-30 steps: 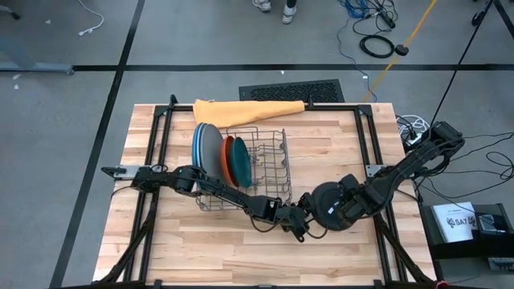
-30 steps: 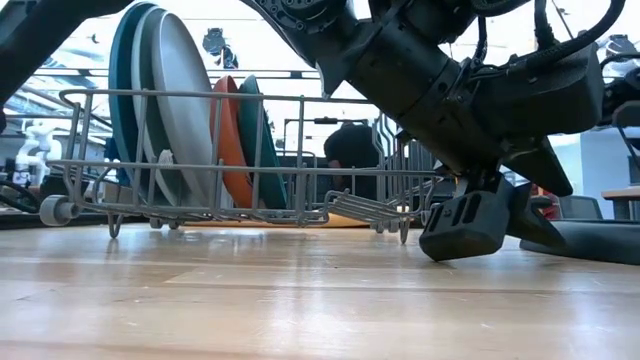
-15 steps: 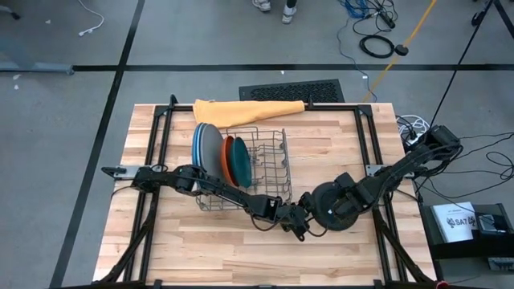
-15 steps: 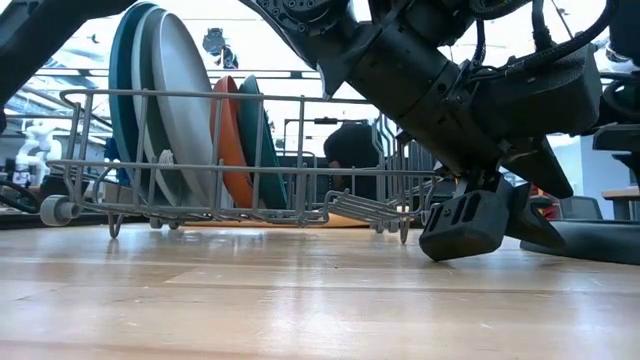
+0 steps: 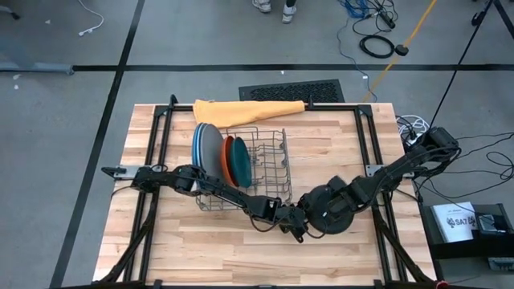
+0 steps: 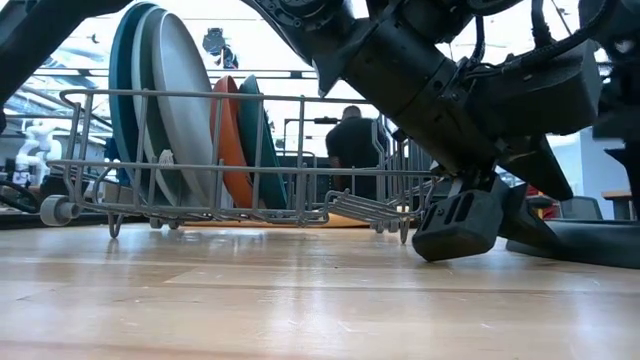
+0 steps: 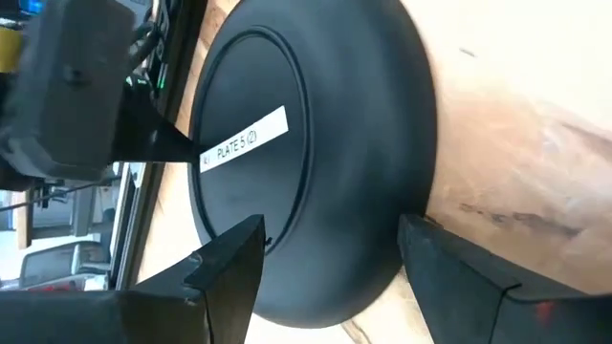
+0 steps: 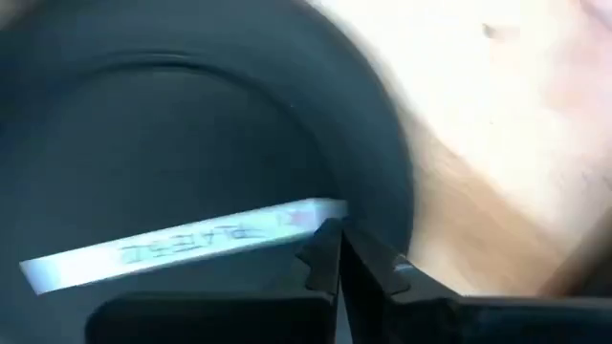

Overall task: Sort dishes
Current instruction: Put the black plate in the dish rack

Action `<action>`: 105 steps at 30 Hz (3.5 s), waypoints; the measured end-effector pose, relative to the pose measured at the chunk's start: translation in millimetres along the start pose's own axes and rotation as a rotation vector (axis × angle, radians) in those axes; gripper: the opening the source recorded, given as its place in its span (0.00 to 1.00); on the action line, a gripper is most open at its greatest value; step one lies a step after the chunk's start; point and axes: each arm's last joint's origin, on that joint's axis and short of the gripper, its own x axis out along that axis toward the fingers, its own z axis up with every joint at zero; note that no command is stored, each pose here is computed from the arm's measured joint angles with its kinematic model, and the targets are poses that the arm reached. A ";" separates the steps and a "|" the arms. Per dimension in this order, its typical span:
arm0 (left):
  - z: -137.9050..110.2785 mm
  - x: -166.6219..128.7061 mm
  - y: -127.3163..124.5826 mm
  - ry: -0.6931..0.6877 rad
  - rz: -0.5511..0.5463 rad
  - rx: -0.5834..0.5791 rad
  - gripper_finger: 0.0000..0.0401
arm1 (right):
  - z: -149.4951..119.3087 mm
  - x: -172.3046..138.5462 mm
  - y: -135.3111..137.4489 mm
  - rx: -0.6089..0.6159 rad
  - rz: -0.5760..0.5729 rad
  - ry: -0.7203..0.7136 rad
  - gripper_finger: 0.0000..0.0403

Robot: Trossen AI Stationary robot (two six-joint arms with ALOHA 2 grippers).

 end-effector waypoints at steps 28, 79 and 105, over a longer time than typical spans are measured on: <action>2.7 0.2 4.2 0.006 0.070 -0.023 0.61 | -4.2 2.4 -18.7 0.228 -0.259 0.120 0.00; 39.4 -48.0 -26.6 -0.031 -0.460 0.072 0.61 | -0.8 15.3 37.8 0.073 0.044 0.124 0.00; 49.0 -36.4 -34.9 0.085 -0.204 0.109 0.61 | 1.5 15.9 41.7 0.058 0.092 0.124 0.00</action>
